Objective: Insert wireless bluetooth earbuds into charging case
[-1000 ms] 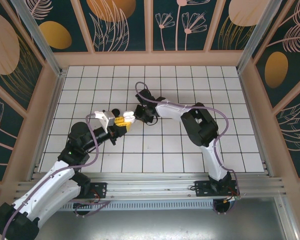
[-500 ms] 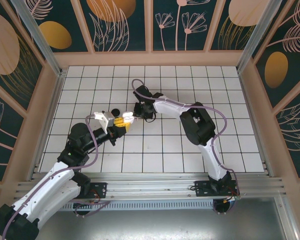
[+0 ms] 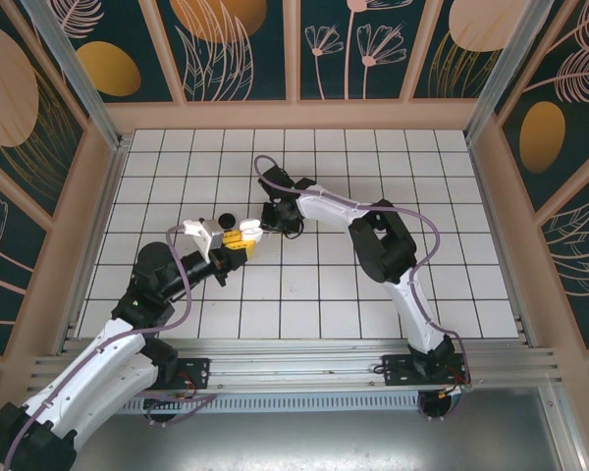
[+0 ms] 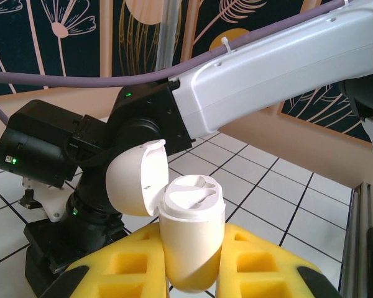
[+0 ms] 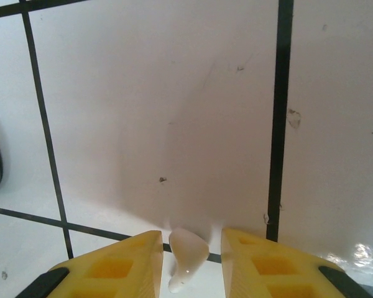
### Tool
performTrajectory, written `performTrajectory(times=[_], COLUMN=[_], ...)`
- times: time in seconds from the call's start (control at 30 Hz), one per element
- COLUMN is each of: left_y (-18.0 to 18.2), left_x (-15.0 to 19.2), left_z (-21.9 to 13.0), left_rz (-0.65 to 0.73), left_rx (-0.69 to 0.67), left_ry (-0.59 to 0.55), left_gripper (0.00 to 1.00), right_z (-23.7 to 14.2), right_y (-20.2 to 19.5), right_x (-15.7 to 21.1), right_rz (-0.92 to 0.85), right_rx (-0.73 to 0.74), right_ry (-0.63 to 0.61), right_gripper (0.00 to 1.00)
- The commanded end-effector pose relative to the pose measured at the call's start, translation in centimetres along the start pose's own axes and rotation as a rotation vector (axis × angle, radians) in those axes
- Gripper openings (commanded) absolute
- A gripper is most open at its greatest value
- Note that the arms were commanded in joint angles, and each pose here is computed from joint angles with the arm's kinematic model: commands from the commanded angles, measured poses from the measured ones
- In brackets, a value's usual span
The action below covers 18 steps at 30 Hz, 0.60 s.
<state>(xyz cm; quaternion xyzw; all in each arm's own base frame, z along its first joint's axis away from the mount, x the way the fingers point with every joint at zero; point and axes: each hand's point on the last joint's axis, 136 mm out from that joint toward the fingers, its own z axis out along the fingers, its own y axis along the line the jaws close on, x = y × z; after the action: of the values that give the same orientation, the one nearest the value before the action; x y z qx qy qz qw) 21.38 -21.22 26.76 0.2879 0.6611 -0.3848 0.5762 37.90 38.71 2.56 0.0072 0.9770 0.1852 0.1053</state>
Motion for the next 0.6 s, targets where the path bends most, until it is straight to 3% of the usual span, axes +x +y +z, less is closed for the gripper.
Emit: performTrajectory(times=[0.0,0.57], left_y=[-0.1,0.0], left_x=[0.0,0.5], left_z=[-0.2,-0.1], left_rz=[0.020,0.026], left_rx=[0.000,-0.003], left_ry=[-0.005,0.012], left_gripper=[0.00,0.00], right_z=[1.0,0.0], right_y=[-0.7,0.3], right_x=[0.8,0.8], right_rz=[-0.027,-0.122], right_rx=[0.052,0.071], right_ry=[0.032,0.044], right_gripper=[0.30,0.12])
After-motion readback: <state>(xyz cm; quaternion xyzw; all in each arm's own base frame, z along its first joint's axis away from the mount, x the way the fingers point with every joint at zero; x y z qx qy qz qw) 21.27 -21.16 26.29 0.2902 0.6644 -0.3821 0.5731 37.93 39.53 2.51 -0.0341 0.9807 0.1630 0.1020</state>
